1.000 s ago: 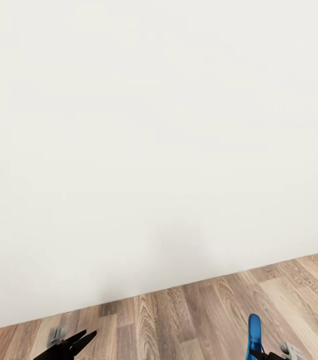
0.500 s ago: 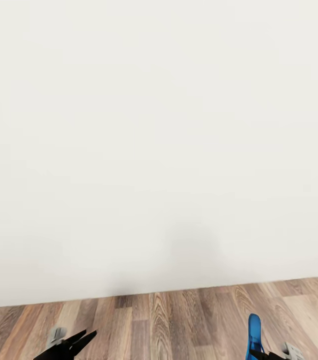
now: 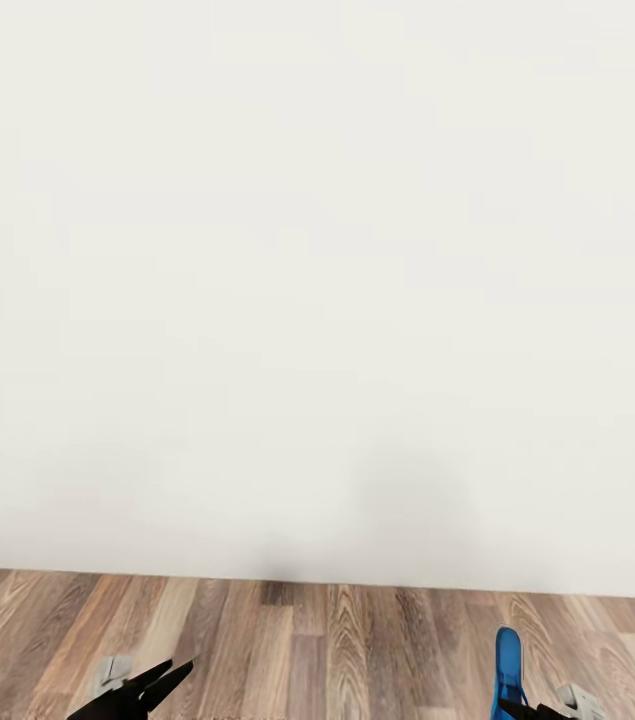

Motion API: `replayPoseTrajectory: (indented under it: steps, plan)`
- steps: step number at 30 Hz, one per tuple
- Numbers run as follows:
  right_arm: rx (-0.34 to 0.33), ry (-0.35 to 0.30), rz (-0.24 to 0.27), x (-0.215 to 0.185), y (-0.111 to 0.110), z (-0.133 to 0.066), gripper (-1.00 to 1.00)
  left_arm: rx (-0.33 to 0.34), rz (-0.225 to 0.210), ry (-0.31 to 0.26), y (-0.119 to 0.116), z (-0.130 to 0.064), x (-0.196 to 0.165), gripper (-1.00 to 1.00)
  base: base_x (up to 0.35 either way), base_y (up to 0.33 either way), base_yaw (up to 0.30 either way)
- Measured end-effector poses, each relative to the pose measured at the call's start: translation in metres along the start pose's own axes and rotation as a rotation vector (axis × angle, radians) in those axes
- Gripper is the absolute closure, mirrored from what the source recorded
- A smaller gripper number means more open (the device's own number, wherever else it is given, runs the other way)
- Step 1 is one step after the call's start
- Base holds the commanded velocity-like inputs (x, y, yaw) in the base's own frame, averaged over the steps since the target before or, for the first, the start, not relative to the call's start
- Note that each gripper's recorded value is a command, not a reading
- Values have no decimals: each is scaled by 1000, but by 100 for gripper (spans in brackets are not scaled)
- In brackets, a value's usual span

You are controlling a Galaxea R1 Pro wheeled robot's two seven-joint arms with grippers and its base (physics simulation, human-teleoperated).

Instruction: In the bedroom, move the book from the bed onto either nightstand, and place the two sandals side by side next to the bed.

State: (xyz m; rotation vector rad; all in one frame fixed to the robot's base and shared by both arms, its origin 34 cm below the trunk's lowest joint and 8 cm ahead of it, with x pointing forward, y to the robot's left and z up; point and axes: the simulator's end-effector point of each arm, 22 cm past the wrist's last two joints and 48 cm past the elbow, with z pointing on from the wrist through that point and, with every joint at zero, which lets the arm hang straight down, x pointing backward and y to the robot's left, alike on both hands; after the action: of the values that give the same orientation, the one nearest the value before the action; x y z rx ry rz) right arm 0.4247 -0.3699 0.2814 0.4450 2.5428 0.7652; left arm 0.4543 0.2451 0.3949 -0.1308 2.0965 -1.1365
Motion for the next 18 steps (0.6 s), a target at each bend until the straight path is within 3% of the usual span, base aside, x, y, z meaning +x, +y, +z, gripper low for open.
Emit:
replayPoseTrajectory:
  steps: [11, 18]
  plan:
    - [2, 3, 2, 1, -1, 0, 100, -1, -2, 2, 1, 0, 1, -100, 0, 0, 273]
    - [2, 3, 2, 1, -1, 0, 100, -1, -2, 2, 1, 0, 1, -100, 0, 0, 160]
